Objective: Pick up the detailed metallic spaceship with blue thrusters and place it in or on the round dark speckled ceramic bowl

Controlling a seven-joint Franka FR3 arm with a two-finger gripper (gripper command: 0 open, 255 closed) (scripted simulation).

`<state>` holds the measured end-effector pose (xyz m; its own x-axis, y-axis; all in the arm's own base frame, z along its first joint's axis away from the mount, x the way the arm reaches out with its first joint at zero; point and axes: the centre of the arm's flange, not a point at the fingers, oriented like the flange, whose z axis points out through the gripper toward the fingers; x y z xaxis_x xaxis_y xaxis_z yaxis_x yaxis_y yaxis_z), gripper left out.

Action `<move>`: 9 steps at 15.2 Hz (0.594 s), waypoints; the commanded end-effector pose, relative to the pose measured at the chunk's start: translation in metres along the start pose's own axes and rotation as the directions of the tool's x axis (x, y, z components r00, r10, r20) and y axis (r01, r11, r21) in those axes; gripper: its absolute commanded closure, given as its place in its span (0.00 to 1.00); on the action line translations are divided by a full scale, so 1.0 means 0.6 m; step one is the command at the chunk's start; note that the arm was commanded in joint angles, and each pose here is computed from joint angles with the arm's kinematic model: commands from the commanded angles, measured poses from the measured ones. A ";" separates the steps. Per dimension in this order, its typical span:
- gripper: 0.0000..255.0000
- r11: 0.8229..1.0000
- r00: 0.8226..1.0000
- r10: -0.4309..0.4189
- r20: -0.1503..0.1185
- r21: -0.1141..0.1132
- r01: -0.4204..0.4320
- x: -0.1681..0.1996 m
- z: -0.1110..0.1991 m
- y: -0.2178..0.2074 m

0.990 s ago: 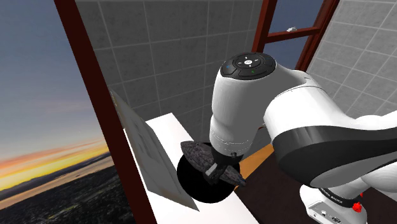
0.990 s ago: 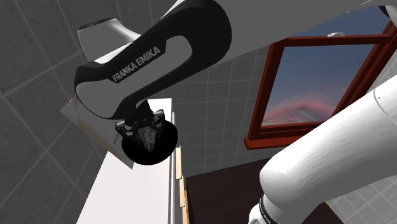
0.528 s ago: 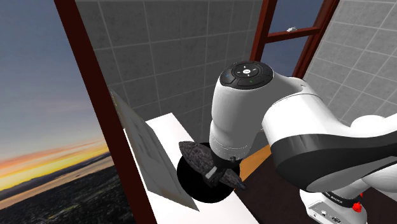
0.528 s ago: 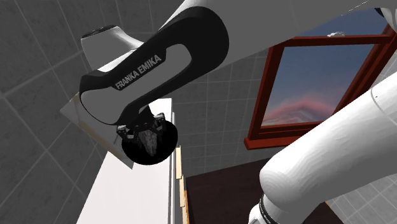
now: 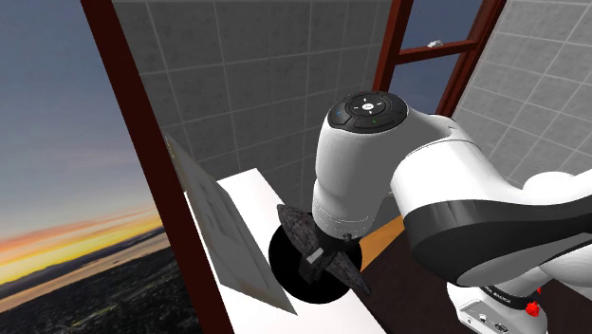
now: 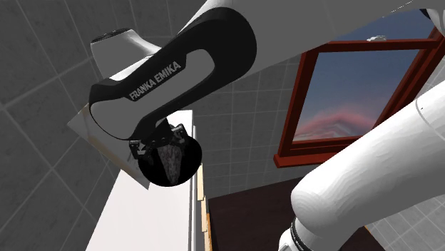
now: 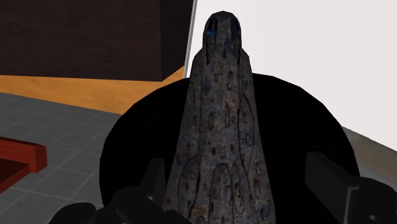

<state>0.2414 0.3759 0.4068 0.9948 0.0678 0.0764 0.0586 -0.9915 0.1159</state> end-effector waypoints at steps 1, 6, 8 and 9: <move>0.00 1.000 1.000 0.000 0.000 0.000 0.000 0.000 -0.022 0.000; 0.00 1.000 1.000 0.000 0.000 0.000 0.000 0.000 -0.083 0.000; 0.00 1.000 1.000 0.000 0.000 0.000 0.000 0.000 -0.083 0.000; 0.00 1.000 1.000 0.000 0.000 0.000 0.000 0.000 -0.083 0.000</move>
<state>0.2374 0.3816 0.4559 0.9948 0.0678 0.0765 0.0586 -0.9915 0.1158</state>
